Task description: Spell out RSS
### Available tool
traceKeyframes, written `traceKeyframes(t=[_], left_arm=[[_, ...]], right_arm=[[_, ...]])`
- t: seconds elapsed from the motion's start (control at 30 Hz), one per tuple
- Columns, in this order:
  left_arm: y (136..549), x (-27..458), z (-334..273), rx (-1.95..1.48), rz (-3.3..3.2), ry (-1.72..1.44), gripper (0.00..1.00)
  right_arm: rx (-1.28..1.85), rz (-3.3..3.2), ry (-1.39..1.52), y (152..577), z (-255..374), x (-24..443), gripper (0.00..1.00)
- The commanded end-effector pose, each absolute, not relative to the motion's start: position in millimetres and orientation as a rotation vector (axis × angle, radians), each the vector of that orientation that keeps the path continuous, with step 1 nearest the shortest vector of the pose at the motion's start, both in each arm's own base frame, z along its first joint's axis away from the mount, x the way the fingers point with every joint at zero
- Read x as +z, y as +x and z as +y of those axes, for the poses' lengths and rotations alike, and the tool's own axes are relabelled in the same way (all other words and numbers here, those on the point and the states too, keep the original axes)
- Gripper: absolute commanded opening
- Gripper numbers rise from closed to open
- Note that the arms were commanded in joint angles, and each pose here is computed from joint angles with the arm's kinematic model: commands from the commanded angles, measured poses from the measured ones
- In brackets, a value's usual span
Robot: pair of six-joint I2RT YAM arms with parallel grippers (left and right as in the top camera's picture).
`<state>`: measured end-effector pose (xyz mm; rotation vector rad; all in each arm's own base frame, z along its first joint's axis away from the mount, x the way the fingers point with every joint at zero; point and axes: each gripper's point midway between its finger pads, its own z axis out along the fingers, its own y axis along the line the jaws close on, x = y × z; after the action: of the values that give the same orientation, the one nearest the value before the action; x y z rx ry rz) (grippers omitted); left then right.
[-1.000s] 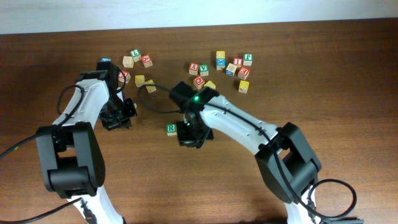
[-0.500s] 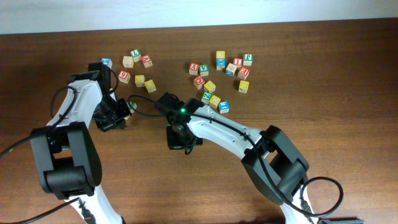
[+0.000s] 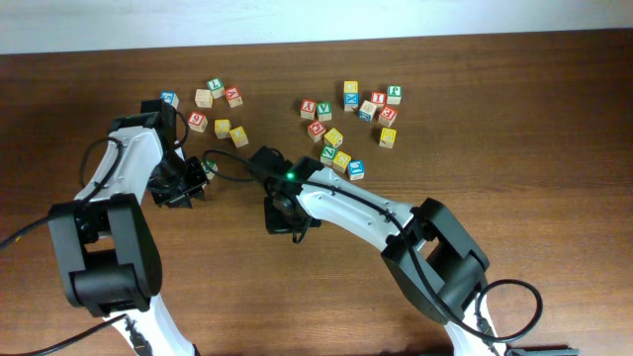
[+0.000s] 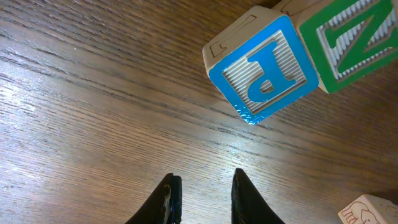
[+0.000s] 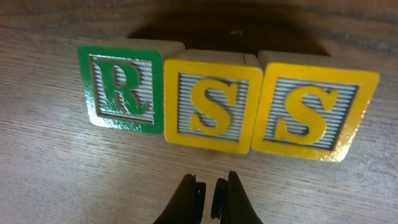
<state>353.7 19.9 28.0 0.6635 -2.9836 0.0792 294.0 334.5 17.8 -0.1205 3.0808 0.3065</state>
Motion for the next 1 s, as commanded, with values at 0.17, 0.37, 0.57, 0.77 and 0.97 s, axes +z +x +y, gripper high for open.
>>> traceKeyframes(t=[0.17,0.37,0.57,0.77,0.97], left_arm=[[354.0,28.3,23.2,0.062,-2.983,0.678,0.21],[354.0,28.3,23.2,0.062,-2.983,0.678,0.22],[354.0,28.3,23.2,0.062,-2.983,0.678,0.22],[354.0,28.3,23.2,0.062,-2.983,0.678,0.21],[354.0,28.3,23.2,0.062,-2.983,0.678,0.21]], right_arm=[[0.279,3.077,-0.109,297.3,336.9,6.0,0.04],[0.261,3.095,-0.107,295.6,335.4,-3.4,0.04],[0.273,3.082,-0.125,298.0,337.8,-3.1,0.04],[0.282,3.071,-0.131,300.3,339.5,-2.7,0.04],[0.277,3.059,-0.164,302.2,339.5,-2.5,0.04]])
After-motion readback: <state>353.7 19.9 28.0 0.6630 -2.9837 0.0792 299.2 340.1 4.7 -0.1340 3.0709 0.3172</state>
